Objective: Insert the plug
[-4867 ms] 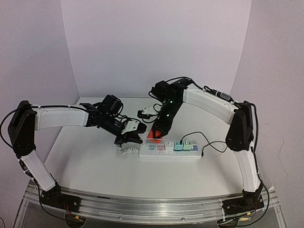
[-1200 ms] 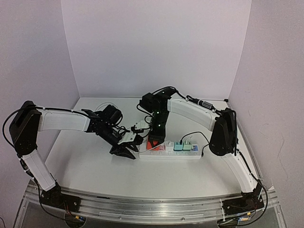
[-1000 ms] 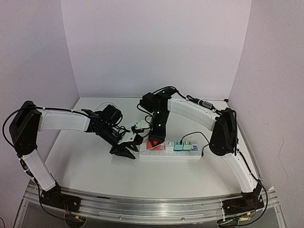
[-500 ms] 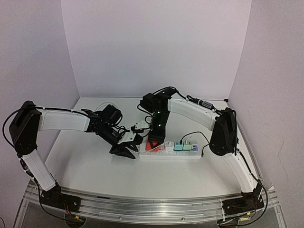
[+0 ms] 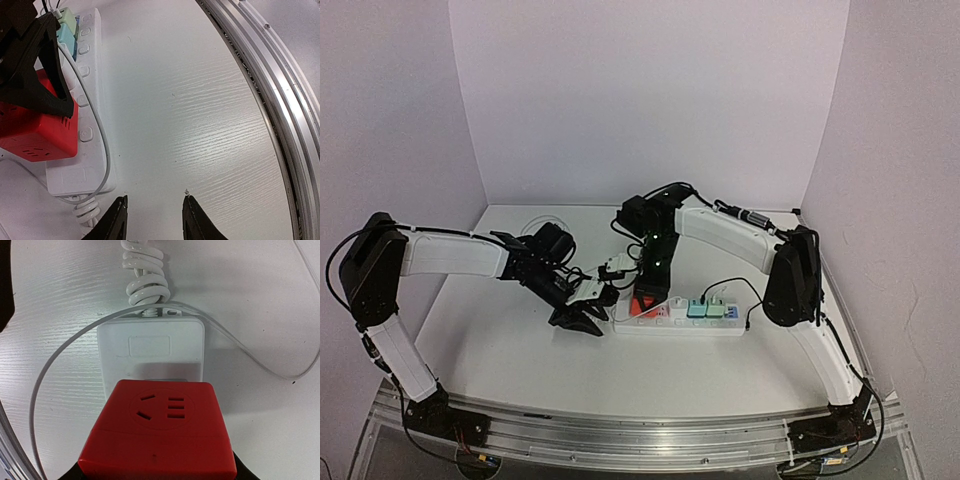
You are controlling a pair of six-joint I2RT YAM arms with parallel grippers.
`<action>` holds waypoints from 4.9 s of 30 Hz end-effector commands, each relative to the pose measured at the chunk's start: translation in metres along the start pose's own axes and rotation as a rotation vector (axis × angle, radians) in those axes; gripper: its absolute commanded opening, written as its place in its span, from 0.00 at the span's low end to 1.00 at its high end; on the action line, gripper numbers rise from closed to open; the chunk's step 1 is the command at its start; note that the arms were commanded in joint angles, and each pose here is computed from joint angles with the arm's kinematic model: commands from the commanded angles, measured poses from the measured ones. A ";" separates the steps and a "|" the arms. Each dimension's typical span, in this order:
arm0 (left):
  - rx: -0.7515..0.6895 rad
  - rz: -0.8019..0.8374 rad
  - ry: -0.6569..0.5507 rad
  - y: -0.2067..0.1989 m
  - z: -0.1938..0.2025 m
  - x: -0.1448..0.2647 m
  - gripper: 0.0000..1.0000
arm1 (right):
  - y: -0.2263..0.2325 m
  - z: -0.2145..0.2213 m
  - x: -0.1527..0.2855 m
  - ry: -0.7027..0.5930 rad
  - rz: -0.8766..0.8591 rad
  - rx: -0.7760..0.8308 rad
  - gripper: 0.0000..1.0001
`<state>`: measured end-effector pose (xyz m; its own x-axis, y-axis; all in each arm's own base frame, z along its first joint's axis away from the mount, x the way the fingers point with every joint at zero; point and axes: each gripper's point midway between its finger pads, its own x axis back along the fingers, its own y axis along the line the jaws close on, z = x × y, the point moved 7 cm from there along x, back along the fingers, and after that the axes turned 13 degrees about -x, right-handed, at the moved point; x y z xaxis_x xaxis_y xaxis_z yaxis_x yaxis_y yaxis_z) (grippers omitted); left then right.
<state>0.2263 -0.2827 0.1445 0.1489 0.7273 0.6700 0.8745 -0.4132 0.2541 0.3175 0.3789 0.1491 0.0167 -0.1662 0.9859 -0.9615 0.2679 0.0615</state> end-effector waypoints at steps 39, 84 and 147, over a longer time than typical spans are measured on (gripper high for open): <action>-0.033 -0.029 -0.030 0.009 -0.006 0.005 0.38 | 0.039 0.058 -0.096 0.479 -0.173 0.040 0.00; -0.035 -0.065 -0.060 0.022 -0.016 0.008 0.54 | 0.007 -0.002 0.054 0.003 0.306 0.052 0.87; 0.114 -0.261 -0.099 0.046 -0.013 0.059 0.54 | -0.054 -0.033 0.134 -0.446 0.497 -0.285 0.39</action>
<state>0.2497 -0.2763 0.1662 0.0406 0.7945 0.6060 0.9166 -0.2710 0.2938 0.3425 0.4086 0.2492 -0.3709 -0.4057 0.8354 -0.8660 0.4759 -0.1534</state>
